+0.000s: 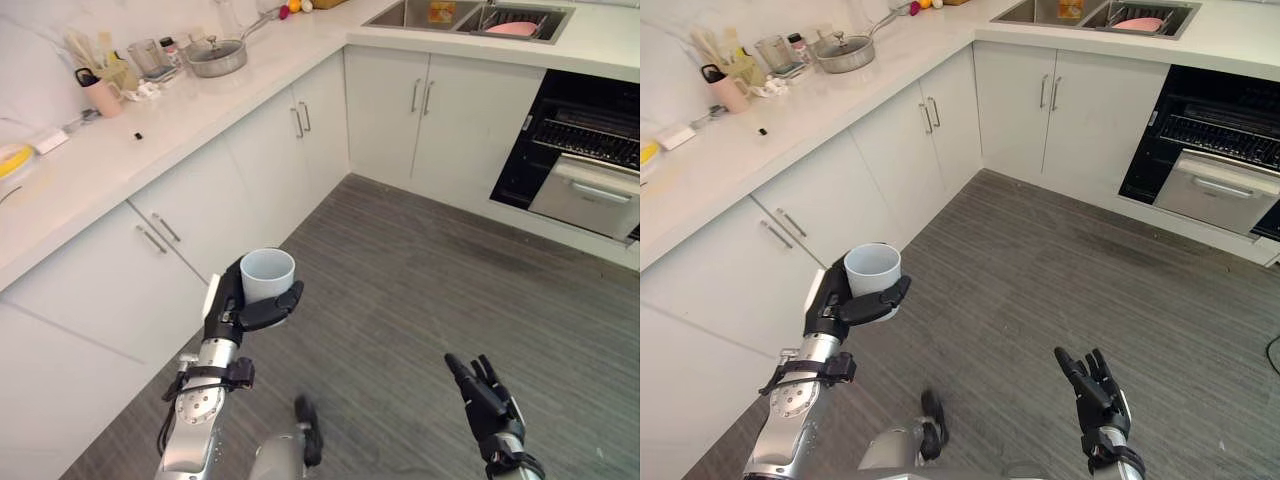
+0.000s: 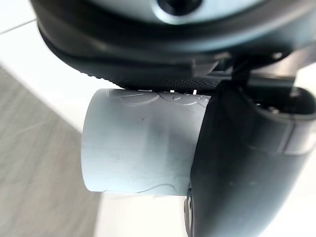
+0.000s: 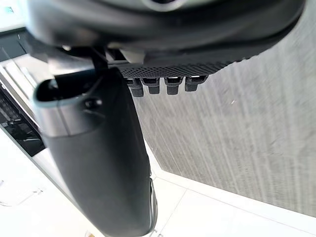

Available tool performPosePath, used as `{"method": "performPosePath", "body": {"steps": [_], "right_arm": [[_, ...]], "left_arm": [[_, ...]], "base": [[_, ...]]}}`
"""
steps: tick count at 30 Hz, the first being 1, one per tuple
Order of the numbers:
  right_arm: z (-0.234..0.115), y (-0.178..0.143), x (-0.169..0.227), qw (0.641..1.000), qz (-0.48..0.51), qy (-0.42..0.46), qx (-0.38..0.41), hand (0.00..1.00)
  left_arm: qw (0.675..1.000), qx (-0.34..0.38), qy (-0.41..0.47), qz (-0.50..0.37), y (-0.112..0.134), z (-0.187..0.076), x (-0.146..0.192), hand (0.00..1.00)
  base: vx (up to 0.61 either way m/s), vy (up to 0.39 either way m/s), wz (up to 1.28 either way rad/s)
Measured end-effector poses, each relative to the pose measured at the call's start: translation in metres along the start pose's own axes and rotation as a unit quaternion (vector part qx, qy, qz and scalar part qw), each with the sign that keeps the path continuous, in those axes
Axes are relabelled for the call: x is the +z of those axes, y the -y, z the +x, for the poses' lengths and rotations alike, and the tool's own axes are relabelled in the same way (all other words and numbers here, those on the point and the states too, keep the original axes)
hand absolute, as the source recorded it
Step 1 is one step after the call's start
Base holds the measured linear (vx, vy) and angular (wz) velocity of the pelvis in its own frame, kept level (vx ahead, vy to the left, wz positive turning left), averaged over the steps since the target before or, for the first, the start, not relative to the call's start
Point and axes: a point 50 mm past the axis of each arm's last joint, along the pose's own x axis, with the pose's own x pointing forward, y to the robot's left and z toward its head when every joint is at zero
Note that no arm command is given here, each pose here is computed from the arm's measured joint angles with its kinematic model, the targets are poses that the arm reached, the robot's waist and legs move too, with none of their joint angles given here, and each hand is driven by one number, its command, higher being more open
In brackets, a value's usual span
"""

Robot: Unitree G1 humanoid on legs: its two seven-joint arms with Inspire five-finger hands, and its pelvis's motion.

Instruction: Walk over to the sink, pick up the cup, carry it to the dishwasher, place the cup inside the dishwasher, then close the dishwasher door

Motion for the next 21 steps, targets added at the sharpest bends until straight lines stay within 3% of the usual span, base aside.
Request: {"method": "performPosePath", "body": {"steps": [3,11,16,21], "right_arm": [[0.009,-0.019,-0.009,1.0,0.016,-0.011,0.019,1.0],[0.002,-0.039,-0.026,0.999,0.04,-0.021,0.028,1.0],[-0.018,-0.023,-0.015,0.999,0.033,0.027,-0.002,1.0],[-0.029,0.005,0.006,0.995,0.027,0.083,-0.058,1.0]], "left_arm": [[0.999,0.045,-0.016,-0.012,-0.013,-0.007,-0.009,0.0],[0.999,0.046,0.004,-0.018,-0.008,-0.007,-0.004,0.0],[0.998,-0.024,0.034,-0.057,0.02,0.004,0.005,0.0],[0.994,-0.059,0.018,-0.094,0.03,0.002,-0.004,0.0]], "base": [[0.52,0.287,-0.5],[0.52,0.187,0.02],[0.42,-0.094,0.34],[0.62,-0.181,-0.16]]}}
